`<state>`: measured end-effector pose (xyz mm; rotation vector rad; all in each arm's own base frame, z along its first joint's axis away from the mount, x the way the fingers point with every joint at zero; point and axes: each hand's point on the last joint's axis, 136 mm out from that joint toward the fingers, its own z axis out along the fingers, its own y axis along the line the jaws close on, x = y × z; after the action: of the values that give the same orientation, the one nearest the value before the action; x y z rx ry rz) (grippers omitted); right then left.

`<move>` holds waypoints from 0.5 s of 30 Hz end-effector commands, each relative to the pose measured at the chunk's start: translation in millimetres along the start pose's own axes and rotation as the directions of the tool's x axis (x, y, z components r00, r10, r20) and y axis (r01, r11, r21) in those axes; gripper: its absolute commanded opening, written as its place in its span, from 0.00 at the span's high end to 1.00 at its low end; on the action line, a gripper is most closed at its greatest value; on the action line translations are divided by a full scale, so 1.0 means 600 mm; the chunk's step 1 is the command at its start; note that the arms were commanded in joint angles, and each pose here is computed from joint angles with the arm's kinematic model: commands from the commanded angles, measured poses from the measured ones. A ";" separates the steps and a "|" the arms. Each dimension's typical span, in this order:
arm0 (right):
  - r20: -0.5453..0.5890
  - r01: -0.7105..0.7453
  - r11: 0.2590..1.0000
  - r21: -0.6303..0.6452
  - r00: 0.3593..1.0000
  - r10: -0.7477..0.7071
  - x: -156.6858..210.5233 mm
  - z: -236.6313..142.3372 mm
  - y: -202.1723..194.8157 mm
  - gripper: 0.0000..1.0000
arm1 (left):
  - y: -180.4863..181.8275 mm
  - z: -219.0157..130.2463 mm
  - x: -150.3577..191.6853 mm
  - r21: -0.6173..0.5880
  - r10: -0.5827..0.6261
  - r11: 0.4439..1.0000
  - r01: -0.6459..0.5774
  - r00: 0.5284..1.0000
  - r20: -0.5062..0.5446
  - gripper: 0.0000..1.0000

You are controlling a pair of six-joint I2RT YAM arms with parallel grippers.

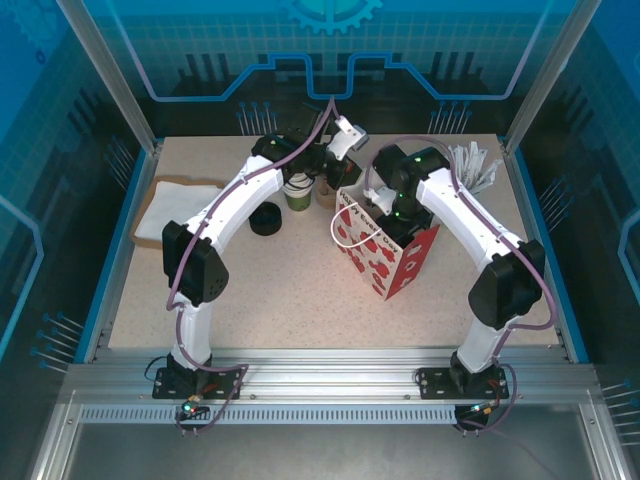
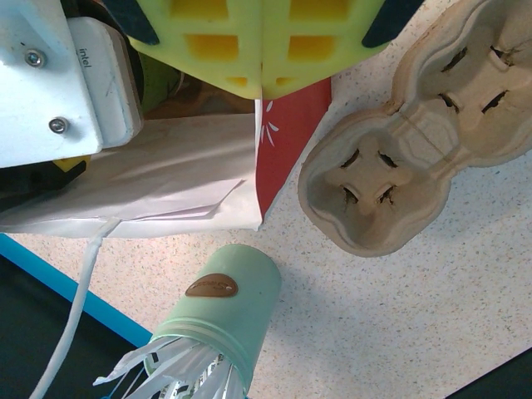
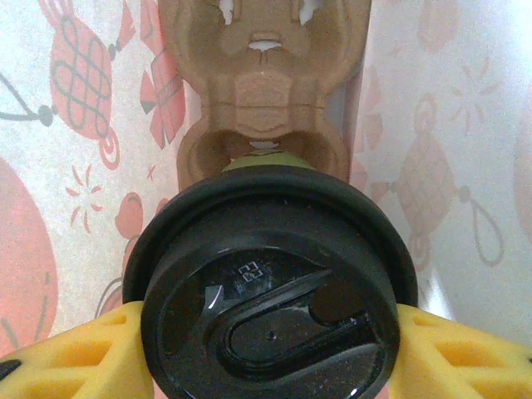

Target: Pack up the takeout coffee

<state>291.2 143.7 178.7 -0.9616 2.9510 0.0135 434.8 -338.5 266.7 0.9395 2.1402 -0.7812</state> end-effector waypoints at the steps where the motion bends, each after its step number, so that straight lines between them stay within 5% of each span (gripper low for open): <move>1: 0.010 -0.022 1.000 -0.012 1.000 0.022 0.001 0.000 -0.002 0.68 | -0.013 -0.020 -0.004 0.020 0.007 1.000 -0.007 1.000 0.012 1.00; 15: 0.007 -0.029 1.000 -0.011 1.000 0.029 0.004 0.012 -0.003 0.68 | -0.012 -0.020 -0.003 0.019 0.003 1.000 -0.003 1.000 0.012 1.00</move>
<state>291.8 144.1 169.1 -0.9526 2.9580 0.0129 435.4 -338.8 265.8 0.9385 2.1383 -0.7815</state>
